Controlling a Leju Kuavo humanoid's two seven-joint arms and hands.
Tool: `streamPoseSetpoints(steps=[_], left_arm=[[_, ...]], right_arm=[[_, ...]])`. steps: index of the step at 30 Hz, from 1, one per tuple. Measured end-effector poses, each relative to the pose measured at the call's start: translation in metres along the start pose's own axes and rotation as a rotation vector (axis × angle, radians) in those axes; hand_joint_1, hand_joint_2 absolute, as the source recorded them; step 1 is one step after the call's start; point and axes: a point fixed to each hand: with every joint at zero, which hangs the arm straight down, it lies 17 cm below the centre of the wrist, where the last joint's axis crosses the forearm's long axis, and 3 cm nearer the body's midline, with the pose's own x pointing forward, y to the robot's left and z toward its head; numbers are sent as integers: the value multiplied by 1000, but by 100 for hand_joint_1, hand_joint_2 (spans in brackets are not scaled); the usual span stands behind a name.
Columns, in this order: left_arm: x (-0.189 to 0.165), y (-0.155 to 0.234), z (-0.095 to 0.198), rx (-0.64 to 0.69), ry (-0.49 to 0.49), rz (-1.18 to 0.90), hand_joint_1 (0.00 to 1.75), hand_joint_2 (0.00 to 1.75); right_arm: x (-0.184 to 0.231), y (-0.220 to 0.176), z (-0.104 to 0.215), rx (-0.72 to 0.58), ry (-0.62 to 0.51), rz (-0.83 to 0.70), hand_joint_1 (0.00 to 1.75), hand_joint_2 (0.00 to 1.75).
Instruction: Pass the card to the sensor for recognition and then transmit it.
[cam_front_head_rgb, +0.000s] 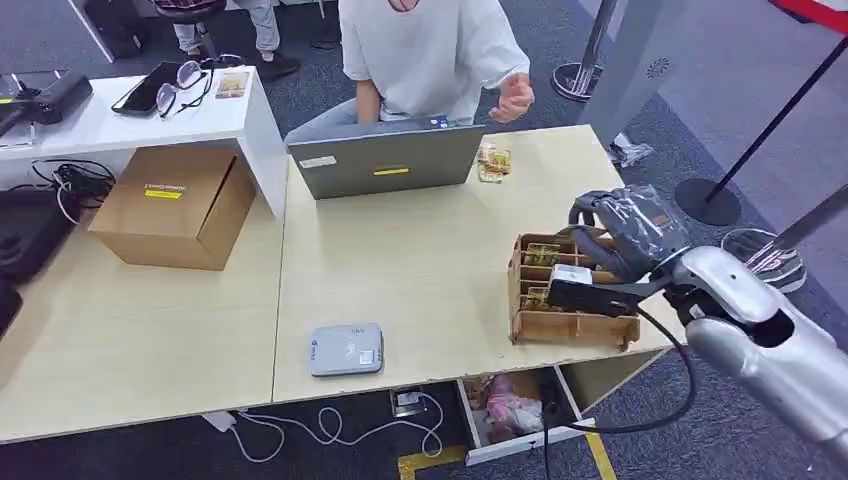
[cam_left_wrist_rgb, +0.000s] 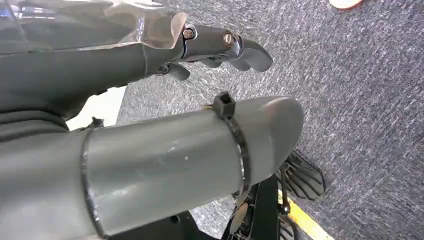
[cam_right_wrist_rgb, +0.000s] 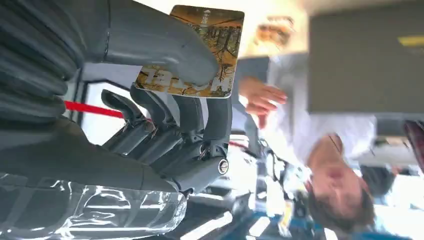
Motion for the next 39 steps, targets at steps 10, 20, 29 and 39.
streamPoseSetpoints(steps=[10,20,29,39], left_arm=[[2,-2,1,-2,-18,-45,0,0],[8,-5,1,-3,-30,-89,0,0],[17,-12,1,-3,-43,-120,0,0],[18,-16,3,-3,-46,-124,0,0]], right_arm=[[74,-75,-58,-362,-155,-49,175,175],[138,-97,-107,-550,-205,-105,175,175],[162,-107,-132,-664,-204,99,175,175],[173,-93,-148,-631,-184,210,175,175]])
